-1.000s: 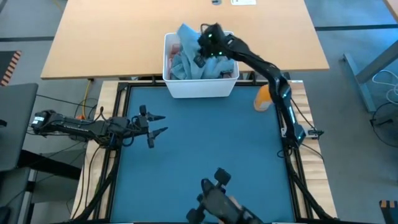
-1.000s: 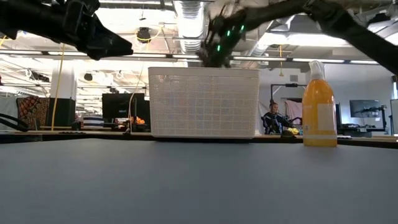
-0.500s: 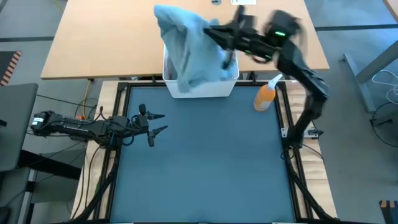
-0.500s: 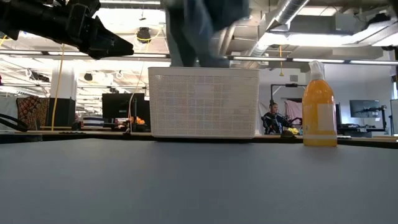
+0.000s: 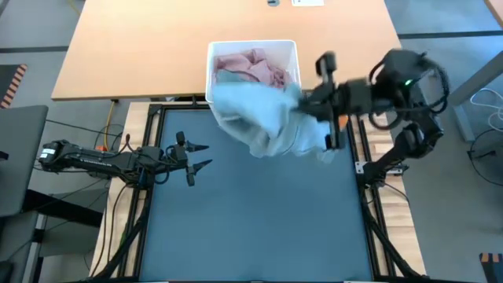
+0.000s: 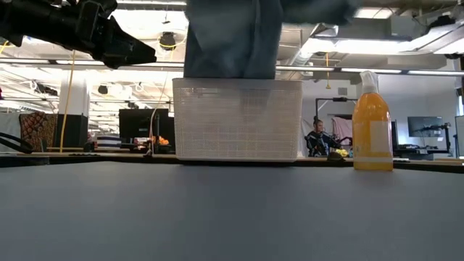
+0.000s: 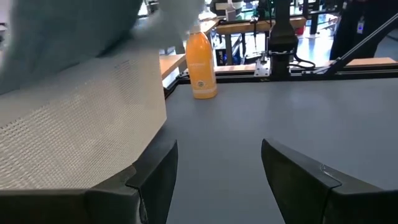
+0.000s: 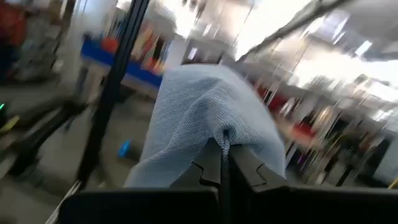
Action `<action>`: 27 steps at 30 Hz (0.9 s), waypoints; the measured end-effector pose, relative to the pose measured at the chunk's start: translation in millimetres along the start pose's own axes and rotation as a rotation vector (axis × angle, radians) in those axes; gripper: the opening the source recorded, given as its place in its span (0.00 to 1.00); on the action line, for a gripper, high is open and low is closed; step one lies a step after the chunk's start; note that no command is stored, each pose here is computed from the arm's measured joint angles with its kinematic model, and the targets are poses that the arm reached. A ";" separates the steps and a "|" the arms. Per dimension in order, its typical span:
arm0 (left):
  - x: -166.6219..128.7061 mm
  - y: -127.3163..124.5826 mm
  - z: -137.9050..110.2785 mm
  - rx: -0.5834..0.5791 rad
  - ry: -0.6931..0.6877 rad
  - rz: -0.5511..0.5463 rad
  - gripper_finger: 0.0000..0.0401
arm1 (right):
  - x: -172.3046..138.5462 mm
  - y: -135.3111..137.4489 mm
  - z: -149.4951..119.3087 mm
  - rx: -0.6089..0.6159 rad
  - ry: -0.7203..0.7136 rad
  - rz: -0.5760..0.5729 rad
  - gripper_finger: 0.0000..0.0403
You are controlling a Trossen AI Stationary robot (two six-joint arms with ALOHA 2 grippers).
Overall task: Fold Laundry from Bin
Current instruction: Fold the blue pants
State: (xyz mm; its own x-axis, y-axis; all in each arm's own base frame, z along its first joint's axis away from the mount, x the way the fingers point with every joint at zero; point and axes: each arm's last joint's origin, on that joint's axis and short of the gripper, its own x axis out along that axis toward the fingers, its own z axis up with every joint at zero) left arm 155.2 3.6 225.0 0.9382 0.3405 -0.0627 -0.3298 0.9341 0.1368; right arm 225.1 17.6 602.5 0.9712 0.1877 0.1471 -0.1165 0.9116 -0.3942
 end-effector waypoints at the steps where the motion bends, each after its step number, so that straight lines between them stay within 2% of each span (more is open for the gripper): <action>1: 0.0 0.0 0.1 0.000 -0.001 0.000 0.56 | 1.8 2.9 -7.1 0.010 0.064 0.028 0.07; 6: 0.0 0.0 0.3 -0.001 -0.003 0.001 0.56 | 18.0 18.3 -58.8 0.159 0.467 0.157 0.07; 9: 0.0 0.1 0.5 -0.014 -0.005 0.001 0.56 | 38.4 31.9 -99.4 0.284 0.707 0.203 0.07; 13: -0.1 0.0 0.3 -0.075 -0.004 0.001 0.56 | 65.3 54.6 -158.4 0.391 0.943 0.273 0.07; 18: -0.9 -3.6 0.5 -0.205 -0.003 -0.057 0.56 | 80.7 85.8 -235.1 0.558 1.099 0.414 0.06; 22: -2.3 -8.6 -2.7 -0.269 0.038 -0.126 0.56 | 78.8 111.0 -282.9 0.680 1.148 0.381 0.06; 27: -3.3 -16.9 -13.4 -0.345 0.153 -0.163 0.55 | 73.3 160.7 -317.4 0.769 1.165 0.360 0.07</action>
State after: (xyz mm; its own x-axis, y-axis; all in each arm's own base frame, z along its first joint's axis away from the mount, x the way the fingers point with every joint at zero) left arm 156.3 -11.8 209.7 0.9632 0.1724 -0.2062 -0.2182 0.9495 -0.2253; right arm 343.6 61.7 262.0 0.4363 0.3880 -0.8119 -0.1041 0.9180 0.3828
